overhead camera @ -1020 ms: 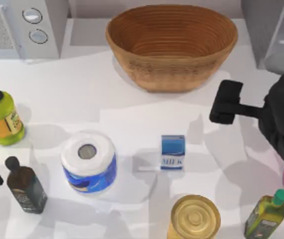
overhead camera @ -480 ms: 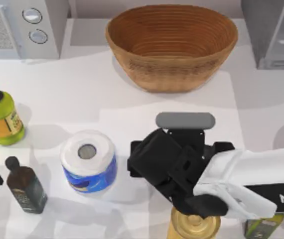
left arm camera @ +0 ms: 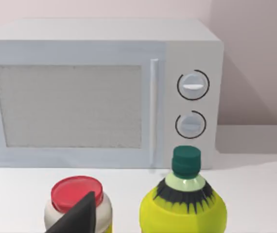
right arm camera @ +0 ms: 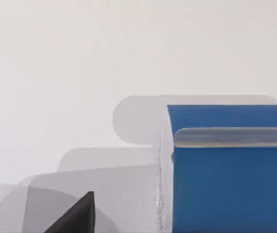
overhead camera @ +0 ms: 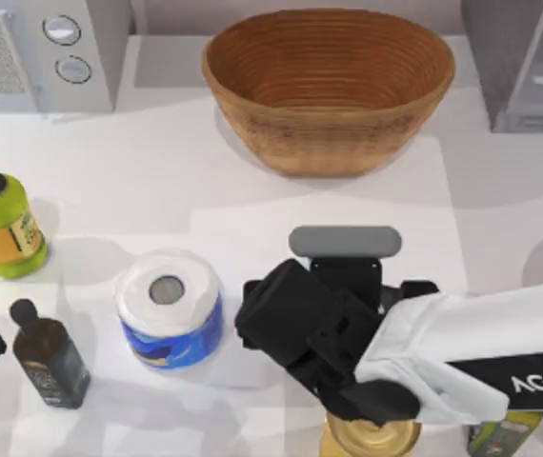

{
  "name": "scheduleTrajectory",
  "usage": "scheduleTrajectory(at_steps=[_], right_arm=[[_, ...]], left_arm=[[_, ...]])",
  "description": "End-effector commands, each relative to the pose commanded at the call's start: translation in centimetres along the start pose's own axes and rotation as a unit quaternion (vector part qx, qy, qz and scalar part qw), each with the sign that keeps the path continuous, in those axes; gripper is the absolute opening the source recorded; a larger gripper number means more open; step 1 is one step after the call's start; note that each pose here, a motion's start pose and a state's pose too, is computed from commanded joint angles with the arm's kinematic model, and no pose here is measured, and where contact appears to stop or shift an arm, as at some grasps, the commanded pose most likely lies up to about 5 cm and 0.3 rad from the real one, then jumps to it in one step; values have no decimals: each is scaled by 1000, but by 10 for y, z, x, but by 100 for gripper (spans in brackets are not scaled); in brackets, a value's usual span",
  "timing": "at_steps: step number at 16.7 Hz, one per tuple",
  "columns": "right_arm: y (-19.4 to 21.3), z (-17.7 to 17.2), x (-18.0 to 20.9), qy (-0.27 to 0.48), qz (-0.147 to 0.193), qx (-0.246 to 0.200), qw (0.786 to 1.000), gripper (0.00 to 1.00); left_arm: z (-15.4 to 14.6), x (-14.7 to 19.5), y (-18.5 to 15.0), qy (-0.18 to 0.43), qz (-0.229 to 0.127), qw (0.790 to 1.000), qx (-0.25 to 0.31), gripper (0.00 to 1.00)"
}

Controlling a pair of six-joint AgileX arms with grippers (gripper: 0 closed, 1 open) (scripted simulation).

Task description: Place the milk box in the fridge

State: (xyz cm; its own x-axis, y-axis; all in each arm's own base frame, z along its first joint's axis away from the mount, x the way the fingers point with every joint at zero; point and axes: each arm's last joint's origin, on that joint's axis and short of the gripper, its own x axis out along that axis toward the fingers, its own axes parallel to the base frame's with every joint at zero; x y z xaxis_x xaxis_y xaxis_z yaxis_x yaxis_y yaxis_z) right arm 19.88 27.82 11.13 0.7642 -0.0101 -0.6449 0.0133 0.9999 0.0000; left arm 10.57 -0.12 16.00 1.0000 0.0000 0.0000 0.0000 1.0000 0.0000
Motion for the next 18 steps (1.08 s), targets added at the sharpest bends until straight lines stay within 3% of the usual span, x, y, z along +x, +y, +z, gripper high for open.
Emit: scheduleTrajectory(at_steps=[9, 14, 18], right_arm=[[-1, 2, 46, -2, 0, 2, 1000, 100], [2, -1, 49, 0, 1, -1, 1000, 100], [2, -1, 49, 0, 1, -1, 1000, 70]], left_arm=[[0, 0, 0, 0, 0, 1000, 0, 100], [0, 0, 0, 0, 0, 1000, 0, 100], [0, 0, 0, 0, 0, 1000, 0, 100]])
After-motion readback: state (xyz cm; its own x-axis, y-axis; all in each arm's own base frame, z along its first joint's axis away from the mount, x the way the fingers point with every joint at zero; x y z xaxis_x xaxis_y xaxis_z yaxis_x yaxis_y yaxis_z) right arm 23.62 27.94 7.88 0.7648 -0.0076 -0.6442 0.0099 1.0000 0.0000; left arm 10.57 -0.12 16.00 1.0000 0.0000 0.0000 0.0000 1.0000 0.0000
